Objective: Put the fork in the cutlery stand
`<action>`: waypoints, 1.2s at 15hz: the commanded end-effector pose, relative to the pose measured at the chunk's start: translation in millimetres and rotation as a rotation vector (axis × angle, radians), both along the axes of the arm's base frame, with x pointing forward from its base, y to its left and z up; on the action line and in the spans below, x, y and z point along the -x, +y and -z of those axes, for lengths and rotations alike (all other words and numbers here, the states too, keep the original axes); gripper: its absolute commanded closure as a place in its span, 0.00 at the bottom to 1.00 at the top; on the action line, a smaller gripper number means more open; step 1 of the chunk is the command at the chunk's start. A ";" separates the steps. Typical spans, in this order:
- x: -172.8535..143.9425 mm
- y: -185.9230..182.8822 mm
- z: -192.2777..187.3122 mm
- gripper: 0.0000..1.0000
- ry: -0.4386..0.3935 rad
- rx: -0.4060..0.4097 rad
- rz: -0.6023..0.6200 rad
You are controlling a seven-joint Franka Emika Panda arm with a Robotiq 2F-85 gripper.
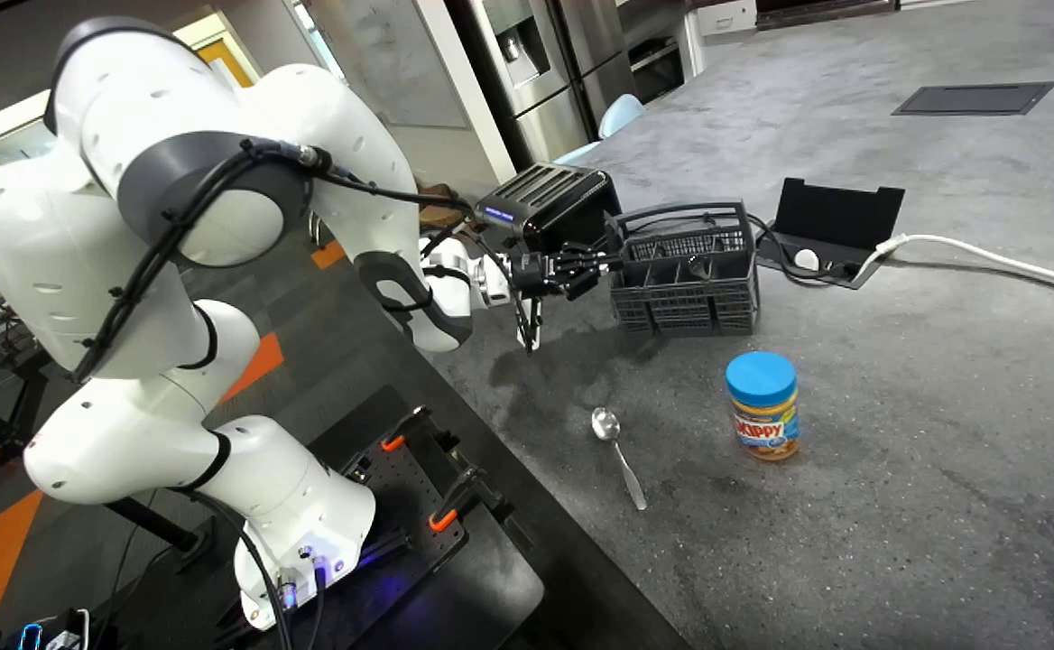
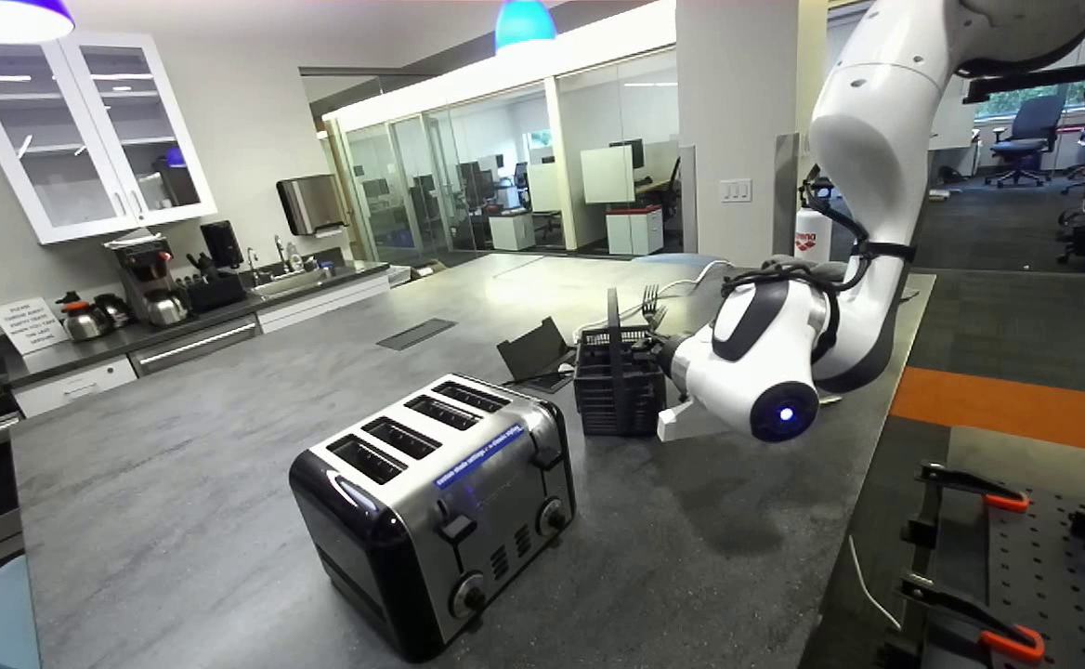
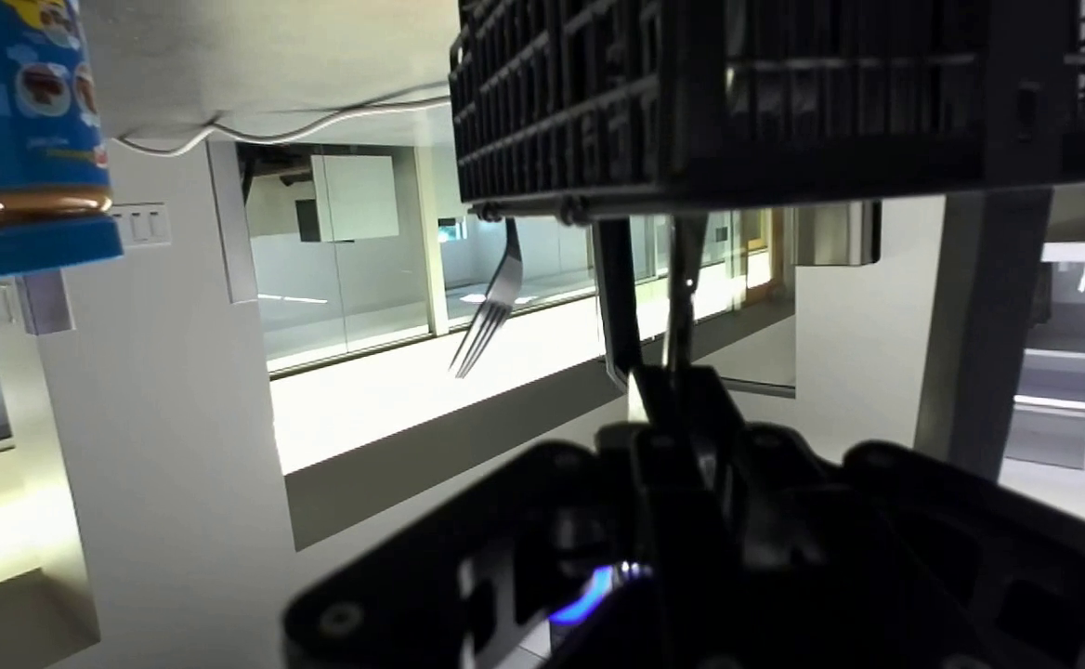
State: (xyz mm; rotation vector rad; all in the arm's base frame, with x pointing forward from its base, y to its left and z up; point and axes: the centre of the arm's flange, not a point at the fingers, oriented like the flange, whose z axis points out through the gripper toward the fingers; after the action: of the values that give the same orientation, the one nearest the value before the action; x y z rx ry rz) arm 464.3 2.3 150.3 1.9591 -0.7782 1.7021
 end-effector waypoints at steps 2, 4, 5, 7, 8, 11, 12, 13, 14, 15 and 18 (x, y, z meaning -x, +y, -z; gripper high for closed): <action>3.4 0.2 4.9 0.52 -0.021 0.015 0.012; 4.4 1.0 -3.2 0.38 -0.037 0.016 0.010; 4.8 1.8 -8.9 0.30 -0.047 0.016 0.006; 5.3 6.2 -25.2 0.15 -0.078 0.014 -0.005; 4.6 8.4 -33.8 0.08 -0.092 0.007 -0.009; 0.7 13.2 -60.8 0.00 -0.116 -0.019 0.015; -0.4 14.3 -69.6 0.00 -0.127 -0.029 0.020; -1.2 16.1 -79.3 0.00 -0.137 -0.035 0.022; -1.4 17.9 -90.0 0.00 -0.147 -0.041 0.032; -1.3 19.6 -102.0 0.00 -0.159 -0.049 0.043; -2.2 23.5 -132.3 0.00 -0.172 -0.069 0.059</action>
State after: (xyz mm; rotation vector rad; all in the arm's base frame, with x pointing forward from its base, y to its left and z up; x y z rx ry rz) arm 480.7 26.2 243.0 1.8590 -0.9655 1.8364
